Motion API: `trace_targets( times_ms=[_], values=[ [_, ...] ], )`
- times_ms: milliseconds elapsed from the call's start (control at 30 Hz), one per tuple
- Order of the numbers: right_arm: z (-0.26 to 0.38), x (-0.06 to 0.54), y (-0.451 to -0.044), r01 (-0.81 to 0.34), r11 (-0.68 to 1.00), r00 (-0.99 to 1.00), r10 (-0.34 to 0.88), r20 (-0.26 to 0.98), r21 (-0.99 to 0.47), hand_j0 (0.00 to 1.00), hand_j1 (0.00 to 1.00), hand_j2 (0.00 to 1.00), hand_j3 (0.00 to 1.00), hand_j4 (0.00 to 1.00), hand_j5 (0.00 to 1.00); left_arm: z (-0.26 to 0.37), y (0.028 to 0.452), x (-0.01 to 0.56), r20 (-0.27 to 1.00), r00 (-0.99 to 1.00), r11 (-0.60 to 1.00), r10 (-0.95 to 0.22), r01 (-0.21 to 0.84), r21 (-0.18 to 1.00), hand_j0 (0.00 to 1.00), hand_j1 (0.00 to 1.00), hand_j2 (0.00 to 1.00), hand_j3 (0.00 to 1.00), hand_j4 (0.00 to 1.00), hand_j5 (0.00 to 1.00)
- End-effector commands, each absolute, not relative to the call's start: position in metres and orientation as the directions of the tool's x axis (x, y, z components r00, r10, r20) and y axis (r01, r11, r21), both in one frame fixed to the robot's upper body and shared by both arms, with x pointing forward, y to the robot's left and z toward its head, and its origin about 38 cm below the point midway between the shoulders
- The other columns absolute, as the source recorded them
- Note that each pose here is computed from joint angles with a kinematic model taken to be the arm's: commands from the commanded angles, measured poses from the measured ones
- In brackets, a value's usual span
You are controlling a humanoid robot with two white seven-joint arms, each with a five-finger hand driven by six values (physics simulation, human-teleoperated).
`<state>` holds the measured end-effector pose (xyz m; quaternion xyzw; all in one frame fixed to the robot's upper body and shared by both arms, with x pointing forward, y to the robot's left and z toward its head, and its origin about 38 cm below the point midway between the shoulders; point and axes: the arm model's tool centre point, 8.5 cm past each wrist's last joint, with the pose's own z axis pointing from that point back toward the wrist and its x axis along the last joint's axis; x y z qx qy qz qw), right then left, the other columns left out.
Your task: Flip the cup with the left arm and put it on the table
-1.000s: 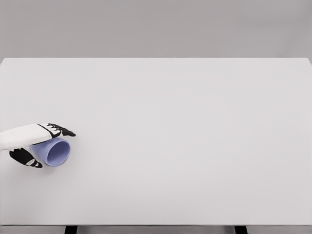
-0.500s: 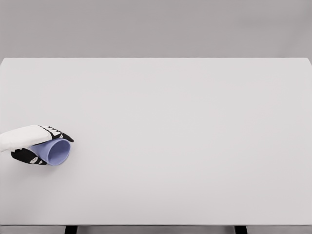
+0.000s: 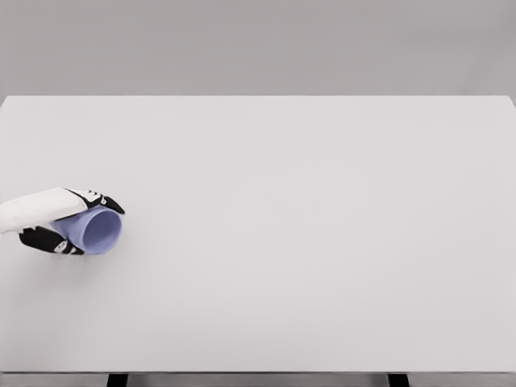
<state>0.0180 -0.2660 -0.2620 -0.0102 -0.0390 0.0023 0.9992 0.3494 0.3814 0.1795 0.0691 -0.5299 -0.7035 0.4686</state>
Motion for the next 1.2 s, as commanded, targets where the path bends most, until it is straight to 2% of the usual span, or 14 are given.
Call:
trace_targets(
  times_ms=[0, 200, 300, 633, 733, 867, 967, 1100, 1167],
  values=[
    [-0.262, 0.018, -0.266, -0.004, 1.000, 0.997, 0.005, 0.078, -0.020, 1.00, 1.00, 1.00, 1.00, 1.00, 1.00, 0.183, 0.381, 0.350, 0.447, -0.534, 0.054, -0.718, 0.597, 0.801, 0.51, 0.51, 0.51, 0.51, 0.51, 0.51],
    [-0.262, 0.018, -0.266, -0.004, 1.000, 0.997, 0.005, 0.078, -0.020, 1.00, 1.00, 1.00, 1.00, 1.00, 1.00, 0.193, 0.390, 0.357, 0.606, -0.458, 0.232, -0.651, 0.640, 0.733, 0.51, 0.51, 0.51, 0.51, 0.51, 0.51],
    [-0.262, 0.018, -0.266, -0.004, 1.000, 0.997, 0.005, 0.078, -0.020, 1.00, 1.00, 1.00, 1.00, 1.00, 1.00, 0.186, 0.388, 0.367, 0.670, -0.435, 0.262, -0.602, 0.685, 0.680, 0.51, 0.51, 0.51, 0.51, 0.51, 0.51],
    [-0.262, 0.018, -0.266, -0.004, 1.000, 0.997, 0.005, 0.078, -0.020, 1.00, 1.00, 1.00, 1.00, 1.00, 1.00, 0.179, 0.358, 0.417, 0.904, -0.300, 0.595, -0.304, 0.682, 0.427, 0.51, 0.51, 0.51, 0.51, 0.51, 0.51],
    [-0.262, 0.018, -0.266, -0.004, 1.000, 0.997, 0.005, 0.078, -0.020, 1.00, 1.00, 1.00, 1.00, 1.00, 1.00, 0.169, 0.345, 0.430, 0.939, -0.242, 0.641, -0.244, 0.687, 0.344, 0.51, 0.51, 0.51, 0.51, 0.51, 0.51],
    [-0.262, 0.018, -0.266, -0.004, 1.000, 0.997, 0.005, 0.078, -0.020, 1.00, 1.00, 1.00, 1.00, 1.00, 1.00, 0.148, 0.305, 0.467, 0.987, -0.095, 0.702, -0.127, 0.695, 0.157, 0.51, 0.51, 0.51, 0.51, 0.51, 0.51],
    [-0.262, 0.018, -0.266, -0.004, 1.000, 0.997, 0.005, 0.078, -0.020, 1.00, 1.00, 1.00, 1.00, 1.00, 1.00, 0.142, 0.283, 0.474, 0.994, -0.053, 0.696, -0.091, 0.711, 0.101, 0.51, 0.51, 0.51, 0.51, 0.51, 0.51],
    [-0.262, 0.018, -0.266, -0.004, 1.000, 0.997, 0.005, 0.078, -0.020, 1.00, 1.00, 1.00, 1.00, 1.00, 1.00, 0.129, 0.229, 0.486, 0.998, 0.020, 0.650, -0.058, 0.760, 0.022, 0.51, 0.51, 0.51, 0.51, 0.51, 0.51],
    [-0.262, 0.018, -0.266, -0.004, 1.000, 0.997, 0.005, 0.078, -0.020, 1.00, 1.00, 1.00, 1.00, 1.00, 1.00, 0.130, 0.225, 0.492, 0.998, 0.037, 0.658, -0.045, 0.753, 0.002, 0.51, 0.51, 0.51, 0.51, 0.51, 0.51]
  ],
)
